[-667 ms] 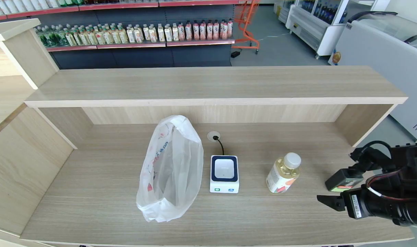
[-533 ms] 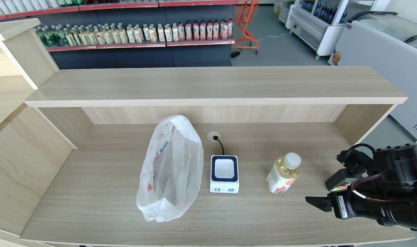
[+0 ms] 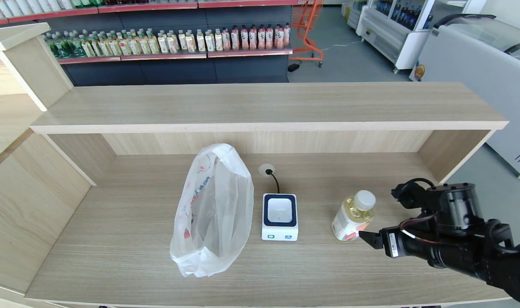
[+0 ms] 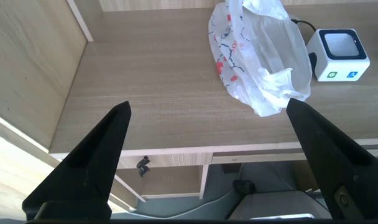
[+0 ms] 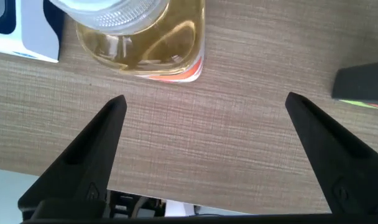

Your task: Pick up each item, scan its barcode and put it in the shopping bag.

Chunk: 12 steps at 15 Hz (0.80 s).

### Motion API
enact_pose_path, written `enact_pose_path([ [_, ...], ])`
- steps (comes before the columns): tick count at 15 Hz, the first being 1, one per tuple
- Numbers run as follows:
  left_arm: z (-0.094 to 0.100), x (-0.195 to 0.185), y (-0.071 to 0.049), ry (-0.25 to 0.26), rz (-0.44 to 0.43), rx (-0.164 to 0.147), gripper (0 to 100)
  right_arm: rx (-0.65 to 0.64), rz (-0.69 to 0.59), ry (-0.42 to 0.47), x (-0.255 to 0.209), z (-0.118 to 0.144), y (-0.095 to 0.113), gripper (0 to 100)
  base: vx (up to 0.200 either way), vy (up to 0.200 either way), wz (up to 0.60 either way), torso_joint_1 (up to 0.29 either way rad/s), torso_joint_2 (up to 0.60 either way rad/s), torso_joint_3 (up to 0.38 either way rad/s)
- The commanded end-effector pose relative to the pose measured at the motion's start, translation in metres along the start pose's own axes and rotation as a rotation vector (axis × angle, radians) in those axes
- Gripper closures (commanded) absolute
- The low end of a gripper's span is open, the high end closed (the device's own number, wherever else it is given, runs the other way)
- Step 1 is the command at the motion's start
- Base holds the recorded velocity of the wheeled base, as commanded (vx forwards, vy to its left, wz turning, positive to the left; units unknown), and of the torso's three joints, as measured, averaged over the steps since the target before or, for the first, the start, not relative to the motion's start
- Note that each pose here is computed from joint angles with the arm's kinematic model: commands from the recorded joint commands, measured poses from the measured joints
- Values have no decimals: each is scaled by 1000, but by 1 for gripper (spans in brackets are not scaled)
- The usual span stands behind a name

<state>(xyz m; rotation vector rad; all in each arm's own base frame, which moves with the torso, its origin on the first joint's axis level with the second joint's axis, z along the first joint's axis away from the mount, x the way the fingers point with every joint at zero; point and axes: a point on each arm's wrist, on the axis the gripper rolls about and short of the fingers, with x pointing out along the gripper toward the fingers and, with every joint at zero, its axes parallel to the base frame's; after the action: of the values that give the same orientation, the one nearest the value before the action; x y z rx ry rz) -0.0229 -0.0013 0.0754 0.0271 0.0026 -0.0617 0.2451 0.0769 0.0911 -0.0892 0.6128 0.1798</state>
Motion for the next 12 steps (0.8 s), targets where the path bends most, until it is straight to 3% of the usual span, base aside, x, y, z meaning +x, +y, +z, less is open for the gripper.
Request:
enact_pose_path([
  [1,0,0,0,0,0,0,0,-3,1,22,19,-8,3,0,0,0,0,0,0,0],
  [12,0,0,0,0,0,0,0,-35,82,-126,55,-10,34,0,0,0,0,0,0,0],
])
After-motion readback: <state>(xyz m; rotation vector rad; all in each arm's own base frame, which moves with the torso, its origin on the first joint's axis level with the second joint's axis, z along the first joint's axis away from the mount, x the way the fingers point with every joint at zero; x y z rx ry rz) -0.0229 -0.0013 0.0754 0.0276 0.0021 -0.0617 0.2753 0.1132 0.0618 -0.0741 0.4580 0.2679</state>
